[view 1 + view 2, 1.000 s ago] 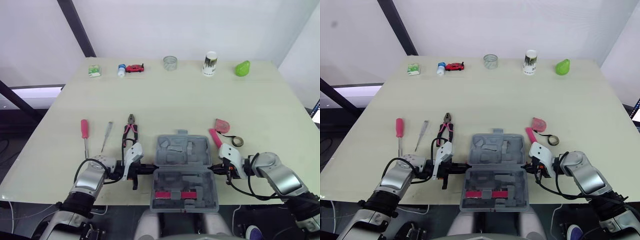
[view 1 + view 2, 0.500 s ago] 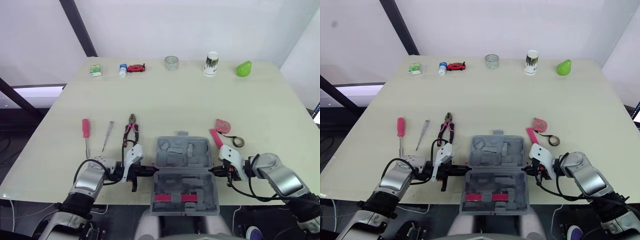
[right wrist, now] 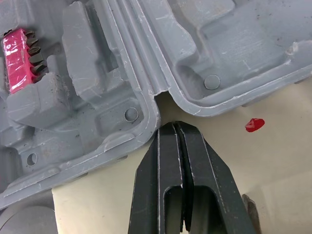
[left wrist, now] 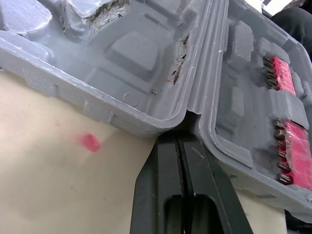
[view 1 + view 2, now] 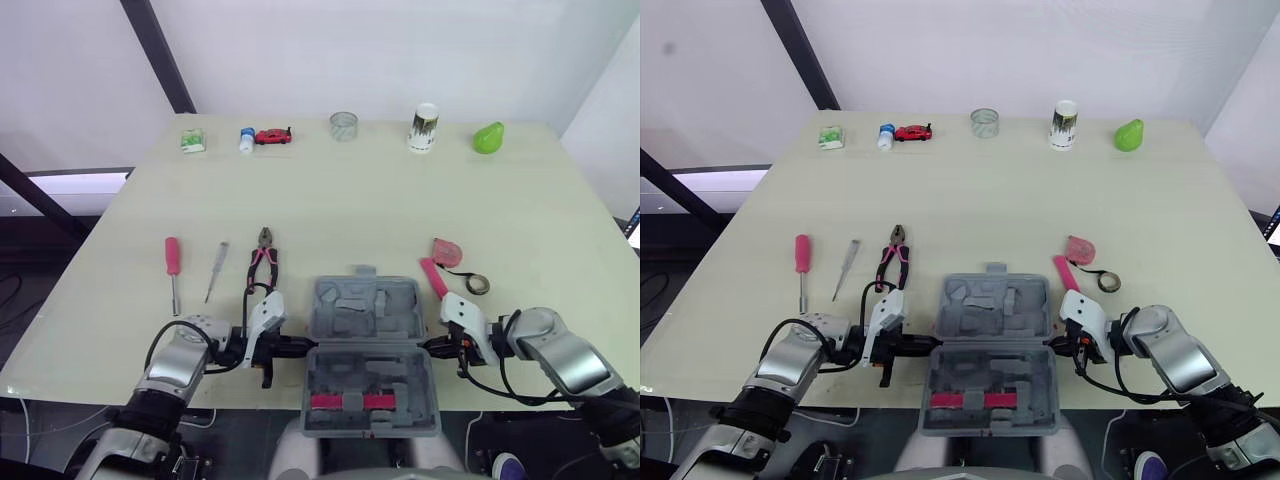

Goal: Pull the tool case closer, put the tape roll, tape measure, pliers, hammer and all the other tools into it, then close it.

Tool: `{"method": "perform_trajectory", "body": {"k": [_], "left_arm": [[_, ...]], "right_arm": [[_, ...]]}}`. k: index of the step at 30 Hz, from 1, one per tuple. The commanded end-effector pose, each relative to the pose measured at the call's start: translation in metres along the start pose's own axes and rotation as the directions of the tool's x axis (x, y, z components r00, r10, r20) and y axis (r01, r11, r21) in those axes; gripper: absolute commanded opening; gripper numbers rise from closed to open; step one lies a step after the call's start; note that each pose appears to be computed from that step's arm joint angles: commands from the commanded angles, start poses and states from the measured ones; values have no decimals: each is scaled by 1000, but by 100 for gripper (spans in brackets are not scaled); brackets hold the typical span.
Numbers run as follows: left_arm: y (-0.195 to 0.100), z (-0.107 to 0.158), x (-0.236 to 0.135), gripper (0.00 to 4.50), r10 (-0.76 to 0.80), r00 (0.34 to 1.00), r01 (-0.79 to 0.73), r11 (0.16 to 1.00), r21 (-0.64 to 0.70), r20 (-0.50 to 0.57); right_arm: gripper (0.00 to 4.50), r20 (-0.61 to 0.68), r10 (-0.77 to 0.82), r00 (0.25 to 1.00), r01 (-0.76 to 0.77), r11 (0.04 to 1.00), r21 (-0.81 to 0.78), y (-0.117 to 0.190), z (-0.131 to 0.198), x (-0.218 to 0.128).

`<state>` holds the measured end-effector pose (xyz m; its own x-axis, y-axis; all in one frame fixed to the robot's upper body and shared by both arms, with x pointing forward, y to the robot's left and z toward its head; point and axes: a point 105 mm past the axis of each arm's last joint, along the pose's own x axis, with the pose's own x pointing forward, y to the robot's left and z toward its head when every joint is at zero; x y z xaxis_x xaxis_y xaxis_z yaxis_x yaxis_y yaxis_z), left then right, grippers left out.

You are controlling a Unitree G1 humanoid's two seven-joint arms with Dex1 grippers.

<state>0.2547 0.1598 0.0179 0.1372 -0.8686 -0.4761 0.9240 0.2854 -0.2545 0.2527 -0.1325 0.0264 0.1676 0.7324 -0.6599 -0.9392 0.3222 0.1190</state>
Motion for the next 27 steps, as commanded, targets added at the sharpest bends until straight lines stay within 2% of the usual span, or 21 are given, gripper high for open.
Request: {"method": "perform_trajectory", "body": {"k": [1, 27], "left_arm": [[-7, -4, 2, 3, -38, 999, 38, 999, -1, -23], [-11, -4, 2, 3, -62, 997, 62, 998, -2, -36]], "right_arm": [[0, -11, 39, 999, -39, 999, -2, 8, -2, 0], [0, -25, 59, 998, -59, 998, 8, 14, -4, 2]]}}
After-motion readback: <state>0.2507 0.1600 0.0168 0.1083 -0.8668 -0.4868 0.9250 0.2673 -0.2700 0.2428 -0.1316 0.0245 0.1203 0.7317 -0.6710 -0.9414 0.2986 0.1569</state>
